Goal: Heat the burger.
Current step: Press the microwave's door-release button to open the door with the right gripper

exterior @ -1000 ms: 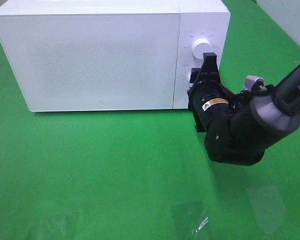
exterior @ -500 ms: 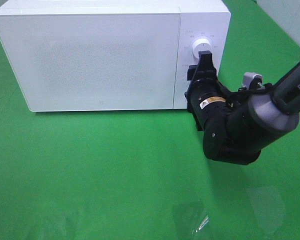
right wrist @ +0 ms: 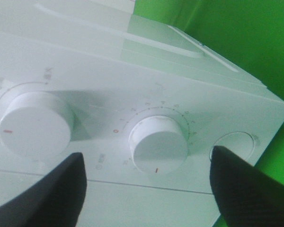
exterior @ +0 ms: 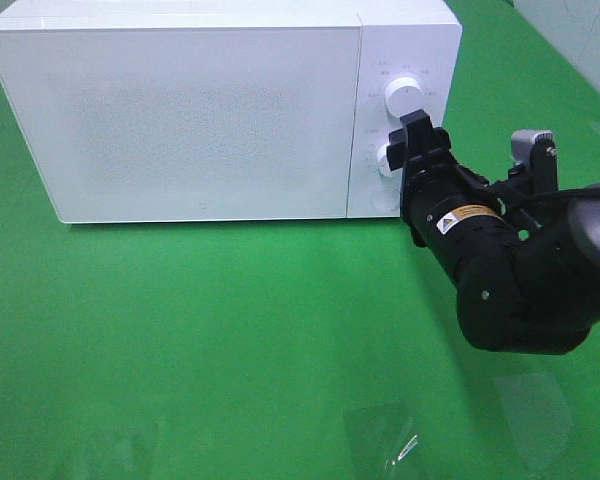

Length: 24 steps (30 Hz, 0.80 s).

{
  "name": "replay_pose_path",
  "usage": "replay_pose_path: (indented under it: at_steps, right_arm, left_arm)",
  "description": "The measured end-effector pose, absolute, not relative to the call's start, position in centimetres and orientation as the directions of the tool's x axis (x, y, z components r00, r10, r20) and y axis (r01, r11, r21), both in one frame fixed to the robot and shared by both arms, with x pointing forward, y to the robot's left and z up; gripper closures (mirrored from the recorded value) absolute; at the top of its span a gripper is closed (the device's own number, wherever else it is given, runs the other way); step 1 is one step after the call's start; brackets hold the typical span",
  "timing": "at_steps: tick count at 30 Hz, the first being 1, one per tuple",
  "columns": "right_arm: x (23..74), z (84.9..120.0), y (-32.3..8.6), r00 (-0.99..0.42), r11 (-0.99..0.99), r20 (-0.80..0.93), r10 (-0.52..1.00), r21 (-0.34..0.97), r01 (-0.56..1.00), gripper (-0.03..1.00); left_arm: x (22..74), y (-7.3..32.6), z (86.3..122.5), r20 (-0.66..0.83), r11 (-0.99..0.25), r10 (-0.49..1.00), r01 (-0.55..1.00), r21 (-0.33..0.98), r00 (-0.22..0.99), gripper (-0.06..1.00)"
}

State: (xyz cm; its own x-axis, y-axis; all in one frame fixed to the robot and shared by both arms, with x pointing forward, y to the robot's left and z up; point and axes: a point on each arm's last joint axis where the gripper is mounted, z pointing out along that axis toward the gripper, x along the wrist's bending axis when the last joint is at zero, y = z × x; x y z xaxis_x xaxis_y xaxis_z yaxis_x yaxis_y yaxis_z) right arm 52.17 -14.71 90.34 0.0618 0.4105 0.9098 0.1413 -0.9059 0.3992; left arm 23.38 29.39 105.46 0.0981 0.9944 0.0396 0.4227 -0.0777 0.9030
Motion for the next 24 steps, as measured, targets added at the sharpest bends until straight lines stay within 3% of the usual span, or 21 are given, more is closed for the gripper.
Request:
replay_pose_path:
  at_steps: [3, 5, 12, 24]
  right_arm:
    - [51.9, 90.6, -14.9, 0.063, -0.886, 0.89, 0.452, 0.439, 0.153, 0.25]
    - [51.1, 91.9, -15.1, 0.053, -0.767, 0.777, 0.627, 0.604, 0.218, 0.25]
    - [50.3, 94.2, -14.9, -0.043, -0.483, 0.525, 0.85, 0.809, 0.335, 0.25]
    - [49.2, 97.5, -17.0, -0.224, -0.151, 0.279, 0.934, 0.875, 0.46, 0.23]
  left_arm:
    - [23.4, 29.4, 105.5, 0.04, -0.078, 0.994, 0.423, 0.903, 0.098, -0.04]
    - [23.4, 29.4, 105.5, 0.04, -0.078, 0.994, 0.423, 0.903, 0.098, -0.04]
    - [23.4, 29.4, 105.5, 0.04, -0.078, 0.994, 0.423, 0.903, 0.098, -0.04]
    - [23.4, 29.4, 105.5, 0.04, -0.078, 0.994, 0.423, 0.903, 0.098, -0.04]
